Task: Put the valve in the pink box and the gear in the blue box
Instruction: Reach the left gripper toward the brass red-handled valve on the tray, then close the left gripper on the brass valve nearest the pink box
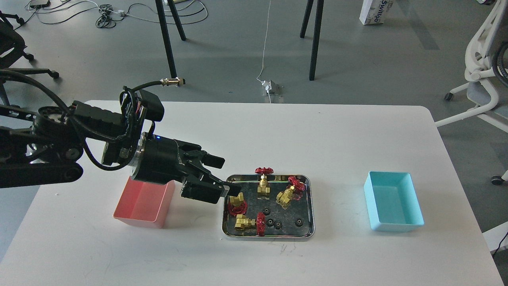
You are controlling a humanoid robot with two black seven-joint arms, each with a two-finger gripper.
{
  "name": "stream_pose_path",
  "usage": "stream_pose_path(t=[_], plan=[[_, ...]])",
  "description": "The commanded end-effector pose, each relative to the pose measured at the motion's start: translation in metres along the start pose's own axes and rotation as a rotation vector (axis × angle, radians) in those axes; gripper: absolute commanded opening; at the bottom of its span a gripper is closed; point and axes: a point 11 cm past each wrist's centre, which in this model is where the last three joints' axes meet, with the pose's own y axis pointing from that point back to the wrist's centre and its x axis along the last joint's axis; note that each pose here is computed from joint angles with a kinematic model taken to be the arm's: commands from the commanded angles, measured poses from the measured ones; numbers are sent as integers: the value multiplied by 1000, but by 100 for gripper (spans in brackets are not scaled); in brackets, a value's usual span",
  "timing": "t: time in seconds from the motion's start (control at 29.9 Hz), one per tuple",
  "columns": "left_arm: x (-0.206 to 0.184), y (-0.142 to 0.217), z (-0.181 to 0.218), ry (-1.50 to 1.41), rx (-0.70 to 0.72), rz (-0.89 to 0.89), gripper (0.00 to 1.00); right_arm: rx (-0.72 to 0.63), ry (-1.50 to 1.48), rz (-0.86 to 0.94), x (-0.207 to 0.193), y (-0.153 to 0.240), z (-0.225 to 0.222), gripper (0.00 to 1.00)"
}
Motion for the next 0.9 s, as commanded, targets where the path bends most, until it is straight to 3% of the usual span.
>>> stream_pose_path(t=[0.0,0.33,0.57,0.87], plan=[[-3,-28,-13,-84,16,-92,99,-5,-6,-3,-2,-2,4,100],[-12,-63,-42,-140,67,-159,99,-42,-8,49,19,15,20,100],[-34,-77,-66,-130,102,-80,99,-50,-11,57,22,17,24,100],[-44,-83,-69,-118,101,-83,99,-62,-16,58,24,20,31,100]])
